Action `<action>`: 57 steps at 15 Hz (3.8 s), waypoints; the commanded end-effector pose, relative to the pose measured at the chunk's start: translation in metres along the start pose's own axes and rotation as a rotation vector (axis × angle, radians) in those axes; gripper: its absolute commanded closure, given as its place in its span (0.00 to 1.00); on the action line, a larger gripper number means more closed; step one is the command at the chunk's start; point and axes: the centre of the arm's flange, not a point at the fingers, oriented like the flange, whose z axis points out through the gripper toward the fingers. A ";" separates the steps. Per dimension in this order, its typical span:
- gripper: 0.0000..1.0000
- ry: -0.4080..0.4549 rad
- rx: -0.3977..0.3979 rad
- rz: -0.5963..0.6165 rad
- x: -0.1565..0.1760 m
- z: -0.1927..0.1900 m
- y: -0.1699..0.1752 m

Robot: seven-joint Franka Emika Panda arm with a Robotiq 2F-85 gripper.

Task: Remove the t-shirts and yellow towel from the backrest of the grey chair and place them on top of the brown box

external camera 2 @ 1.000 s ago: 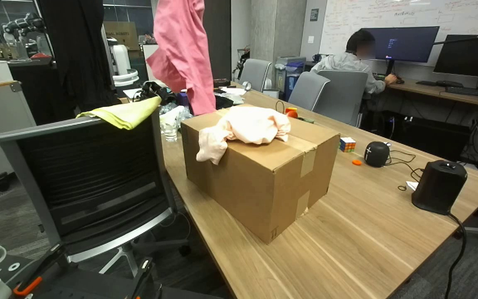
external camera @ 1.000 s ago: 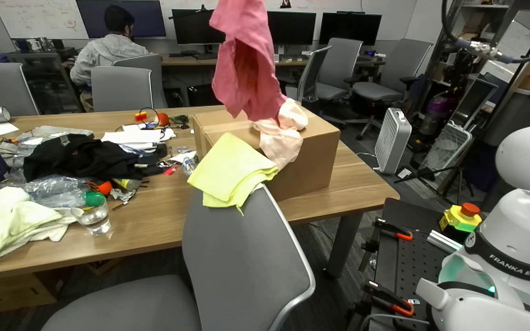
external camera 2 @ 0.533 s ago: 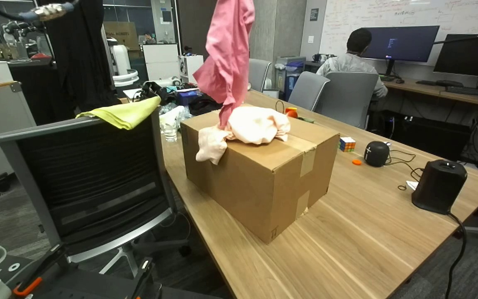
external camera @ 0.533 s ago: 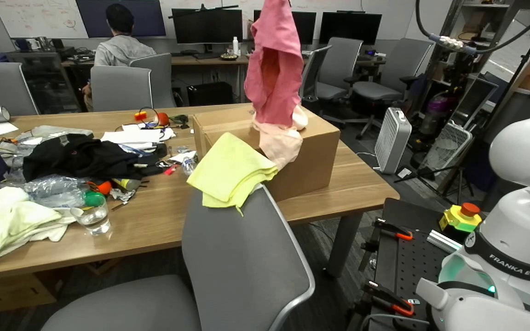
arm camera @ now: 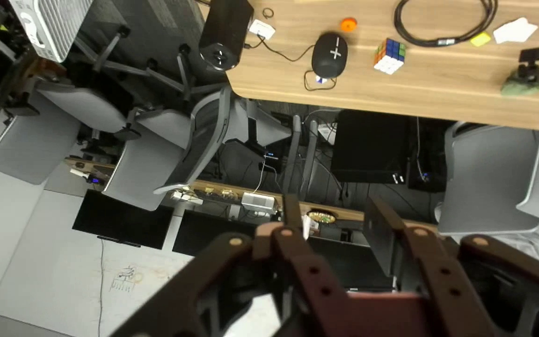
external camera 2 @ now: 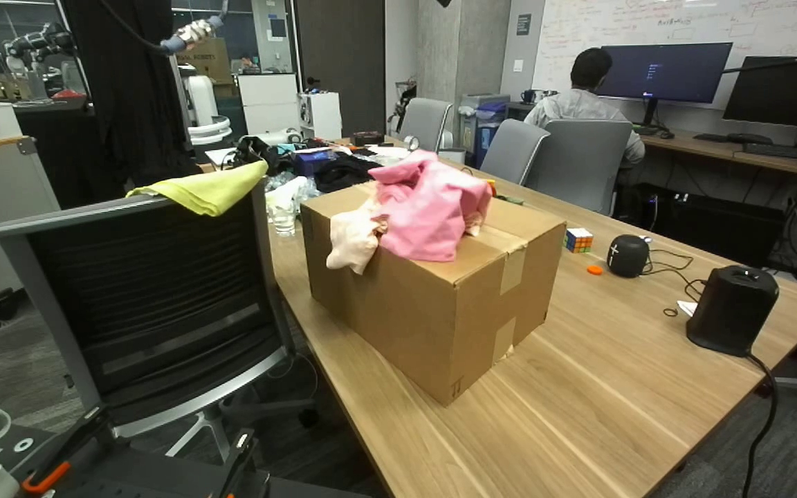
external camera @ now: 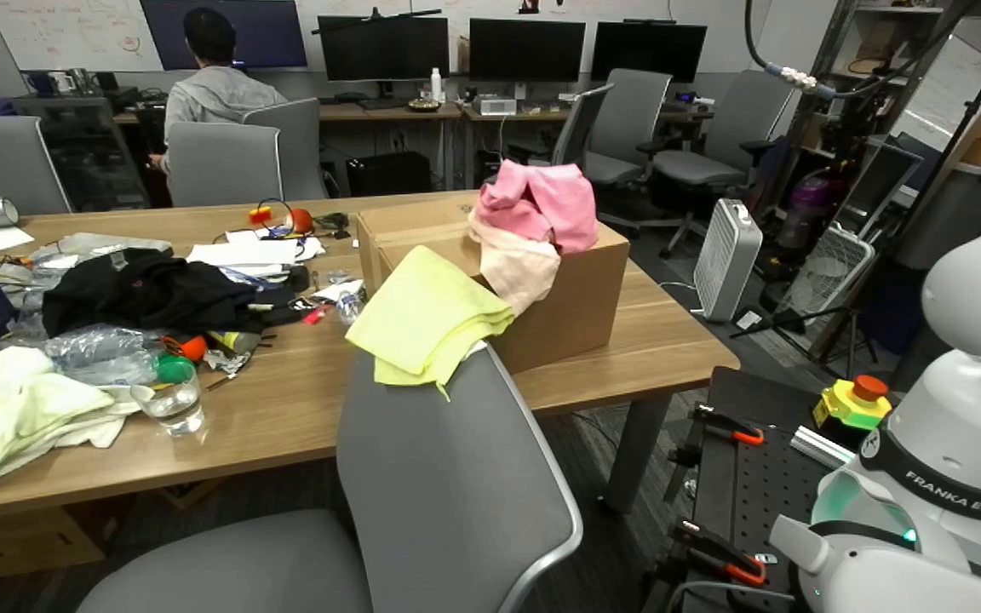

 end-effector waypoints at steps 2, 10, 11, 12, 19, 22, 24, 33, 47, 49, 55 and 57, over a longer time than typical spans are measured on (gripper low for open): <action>0.19 -0.103 -0.001 -0.122 -0.025 0.005 -0.028; 0.00 -0.281 0.189 -0.418 -0.079 -0.046 -0.016; 0.00 -0.294 0.212 -0.458 -0.089 -0.056 -0.014; 0.00 -0.311 0.233 -0.497 -0.097 -0.065 -0.013; 0.00 -0.368 0.371 -0.784 -0.187 -0.126 -0.011; 0.00 -0.389 0.429 -0.899 -0.229 -0.149 -0.015; 0.00 -0.400 0.479 -0.963 -0.260 -0.164 -0.021; 0.00 -0.325 0.657 -0.994 -0.346 -0.205 -0.056; 0.00 -0.232 0.841 -0.865 -0.416 -0.239 -0.089; 0.00 -0.215 0.858 -0.855 -0.424 -0.244 -0.093; 0.00 -0.125 0.865 -0.805 -0.433 -0.247 -0.108; 0.00 -0.097 0.834 -0.780 -0.428 -0.238 -0.116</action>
